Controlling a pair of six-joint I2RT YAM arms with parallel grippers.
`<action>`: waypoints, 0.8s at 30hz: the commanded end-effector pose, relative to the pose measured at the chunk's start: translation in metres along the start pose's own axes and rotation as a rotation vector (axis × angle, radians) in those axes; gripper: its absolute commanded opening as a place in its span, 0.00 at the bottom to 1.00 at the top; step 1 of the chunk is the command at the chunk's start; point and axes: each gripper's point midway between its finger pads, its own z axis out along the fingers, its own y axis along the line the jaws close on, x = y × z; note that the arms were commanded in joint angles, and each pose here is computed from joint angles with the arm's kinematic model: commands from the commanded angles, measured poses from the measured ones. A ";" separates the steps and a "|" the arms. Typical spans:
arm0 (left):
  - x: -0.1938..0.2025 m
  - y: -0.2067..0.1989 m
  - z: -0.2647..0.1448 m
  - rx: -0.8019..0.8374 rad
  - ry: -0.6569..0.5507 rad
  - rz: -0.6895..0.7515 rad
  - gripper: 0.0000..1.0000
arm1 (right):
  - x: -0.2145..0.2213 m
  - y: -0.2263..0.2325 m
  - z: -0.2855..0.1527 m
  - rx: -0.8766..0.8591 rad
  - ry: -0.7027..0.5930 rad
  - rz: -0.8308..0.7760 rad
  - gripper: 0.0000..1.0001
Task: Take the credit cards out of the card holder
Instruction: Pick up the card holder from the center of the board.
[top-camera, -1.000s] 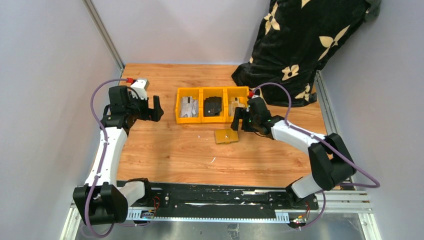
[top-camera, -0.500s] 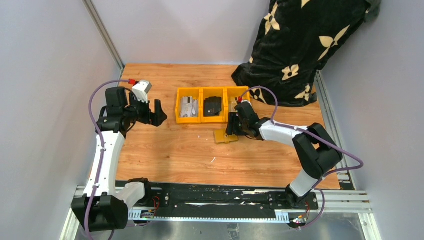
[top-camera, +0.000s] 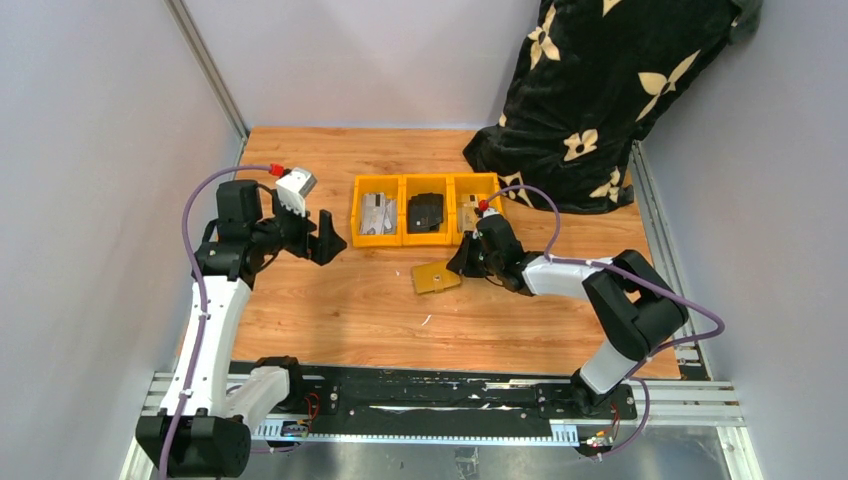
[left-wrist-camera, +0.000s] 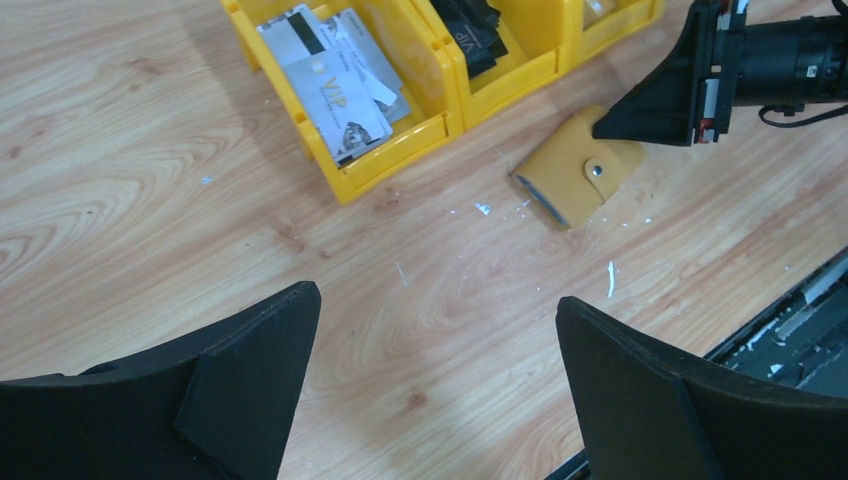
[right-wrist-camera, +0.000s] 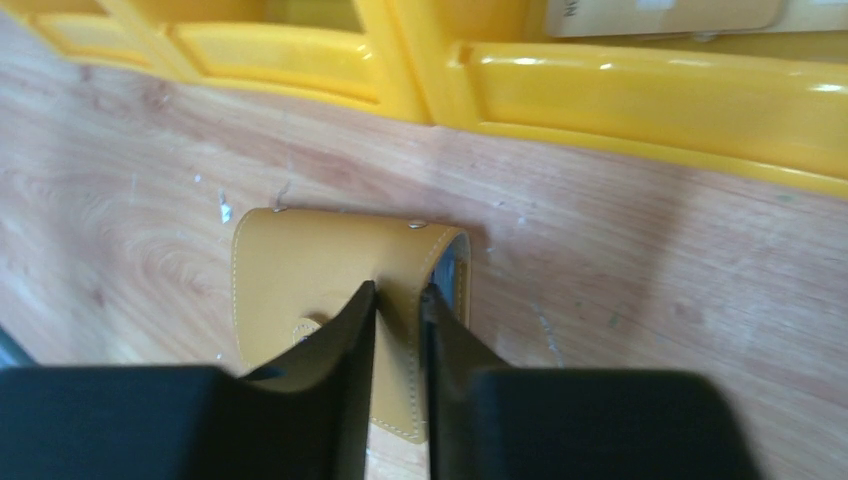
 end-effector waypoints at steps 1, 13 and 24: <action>0.015 -0.020 0.003 0.079 0.043 0.019 1.00 | 0.023 0.015 -0.009 -0.084 0.071 -0.015 0.02; 0.046 -0.079 0.022 0.328 0.158 0.086 1.00 | 0.001 0.093 -0.057 -0.360 0.049 -0.212 0.00; 0.054 -0.118 0.025 0.512 0.214 0.091 1.00 | -0.015 0.174 -0.108 -0.577 0.046 -0.403 0.00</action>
